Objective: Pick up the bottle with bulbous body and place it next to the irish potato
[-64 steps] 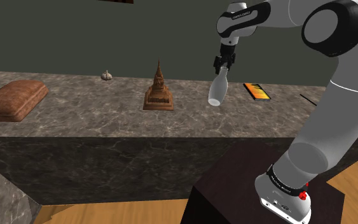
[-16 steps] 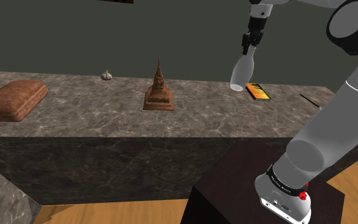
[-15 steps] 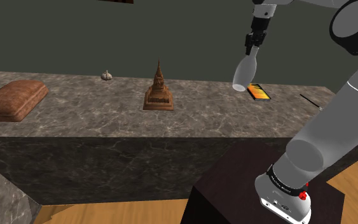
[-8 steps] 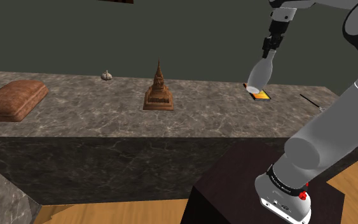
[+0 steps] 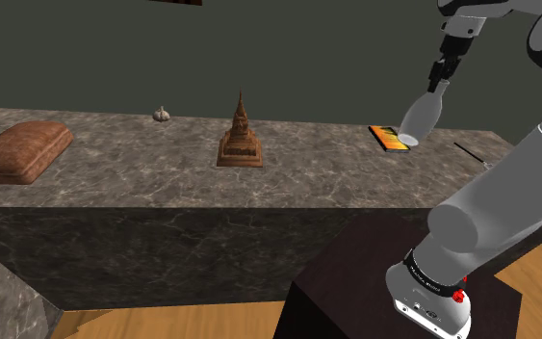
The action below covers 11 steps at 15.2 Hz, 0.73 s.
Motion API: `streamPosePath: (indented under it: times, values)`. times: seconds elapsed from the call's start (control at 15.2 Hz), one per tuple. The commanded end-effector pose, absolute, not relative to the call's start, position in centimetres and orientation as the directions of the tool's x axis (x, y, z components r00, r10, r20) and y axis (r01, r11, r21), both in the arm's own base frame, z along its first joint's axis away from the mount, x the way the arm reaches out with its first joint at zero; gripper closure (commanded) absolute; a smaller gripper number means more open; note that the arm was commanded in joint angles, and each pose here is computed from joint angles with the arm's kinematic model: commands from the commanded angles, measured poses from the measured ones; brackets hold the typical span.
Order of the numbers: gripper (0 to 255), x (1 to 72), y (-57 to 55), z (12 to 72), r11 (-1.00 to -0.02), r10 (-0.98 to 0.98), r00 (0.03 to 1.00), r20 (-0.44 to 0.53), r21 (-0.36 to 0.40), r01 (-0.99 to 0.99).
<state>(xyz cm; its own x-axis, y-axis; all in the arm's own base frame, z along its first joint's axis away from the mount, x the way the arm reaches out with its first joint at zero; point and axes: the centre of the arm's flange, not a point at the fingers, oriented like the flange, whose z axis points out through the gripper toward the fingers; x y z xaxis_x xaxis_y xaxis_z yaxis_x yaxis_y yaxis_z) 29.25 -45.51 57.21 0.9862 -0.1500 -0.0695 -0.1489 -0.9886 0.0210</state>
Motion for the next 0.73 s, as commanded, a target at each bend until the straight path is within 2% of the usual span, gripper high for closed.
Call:
streamPosePath:
  times: [0.0, 0.66]
  values:
    - [255, 27.2, -47.4, 57.4, -0.989, -0.148, 0.986, -0.069, 0.022, -0.147]
    - [255, 16.9, -55.6, 57.5, -0.989, -0.148, 0.986, -0.069, 0.022, -0.147]
